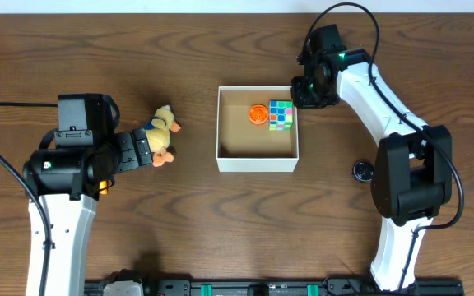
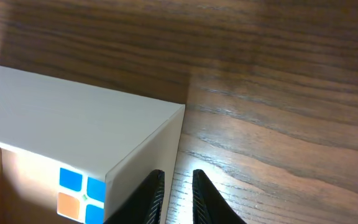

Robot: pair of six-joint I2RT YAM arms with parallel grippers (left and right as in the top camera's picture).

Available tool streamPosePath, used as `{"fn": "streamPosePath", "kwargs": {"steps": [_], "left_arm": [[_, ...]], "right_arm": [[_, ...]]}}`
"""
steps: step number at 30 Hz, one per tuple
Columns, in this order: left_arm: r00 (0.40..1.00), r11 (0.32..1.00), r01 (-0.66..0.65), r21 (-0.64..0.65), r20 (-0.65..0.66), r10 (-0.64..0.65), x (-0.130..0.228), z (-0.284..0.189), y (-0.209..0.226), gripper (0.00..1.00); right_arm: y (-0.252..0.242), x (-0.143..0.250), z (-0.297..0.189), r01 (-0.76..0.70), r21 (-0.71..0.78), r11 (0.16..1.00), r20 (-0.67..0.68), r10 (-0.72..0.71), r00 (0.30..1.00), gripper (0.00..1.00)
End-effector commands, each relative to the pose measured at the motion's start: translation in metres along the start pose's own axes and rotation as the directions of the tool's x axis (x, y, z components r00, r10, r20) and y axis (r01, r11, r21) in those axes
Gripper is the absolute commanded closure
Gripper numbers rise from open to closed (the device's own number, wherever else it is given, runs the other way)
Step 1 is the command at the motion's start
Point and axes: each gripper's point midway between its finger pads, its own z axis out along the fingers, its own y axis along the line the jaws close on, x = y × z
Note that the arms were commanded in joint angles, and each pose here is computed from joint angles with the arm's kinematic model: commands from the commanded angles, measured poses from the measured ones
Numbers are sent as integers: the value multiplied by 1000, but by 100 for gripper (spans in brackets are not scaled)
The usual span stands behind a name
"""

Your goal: Pack container

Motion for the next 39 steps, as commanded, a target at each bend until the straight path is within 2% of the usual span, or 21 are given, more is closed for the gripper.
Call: {"fn": "streamPosePath", "kwargs": {"steps": [1,5,7,10,12,13,14,17,21,24,29,32,39], "left_arm": [[1000,1000,-1,-4,12,1,-5,-3,1,2],[1000,1000,-1,-4,12,1,-5,-3,1,2],[1000,1000,-1,-4,11,1,-5,-3,1,2],[1000,1000,-1,-4,11,1,-5,-3,1,2],[1000,1000,-1,-4,12,1,-5,-3,1,2],[1000,1000,-1,-4,12,1,-5,-3,1,2],[1000,1000,-1,-4,12,1,-5,-3,1,2],[1000,1000,0,-4,11,0,-5,-3,1,2],[1000,1000,0,-5,8,0,-4,-3,1,2],[1000,1000,0,-5,8,0,-4,-3,1,2],[1000,1000,0,-5,8,0,-4,-3,1,2],[1000,1000,0,-5,8,0,-4,-3,1,2],[1000,1000,0,-5,8,0,-4,-3,1,2]], "right_arm": [[-3,1,2,20,-14,1000,-11,-20,1000,80],[-40,6,-13,-145,140,980,-1,146,989,77],[-70,10,-36,-253,252,934,39,251,967,77],[-95,14,-80,-333,318,888,106,316,943,69],[-104,18,-115,-367,310,877,149,337,930,53],[-107,23,-133,-384,308,870,165,349,923,32],[-111,29,-151,-403,305,863,182,362,914,19],[-122,49,-194,-461,282,841,217,413,885,2],[-134,76,-222,-528,257,809,204,489,848,1],[-136,95,-218,-545,270,794,139,528,838,1],[-131,128,-171,-552,304,776,17,575,818,1],[-123,143,-132,-537,276,797,-46,569,821,1],[-120,163,-82,-525,263,810,-77,560,825,1]]}}
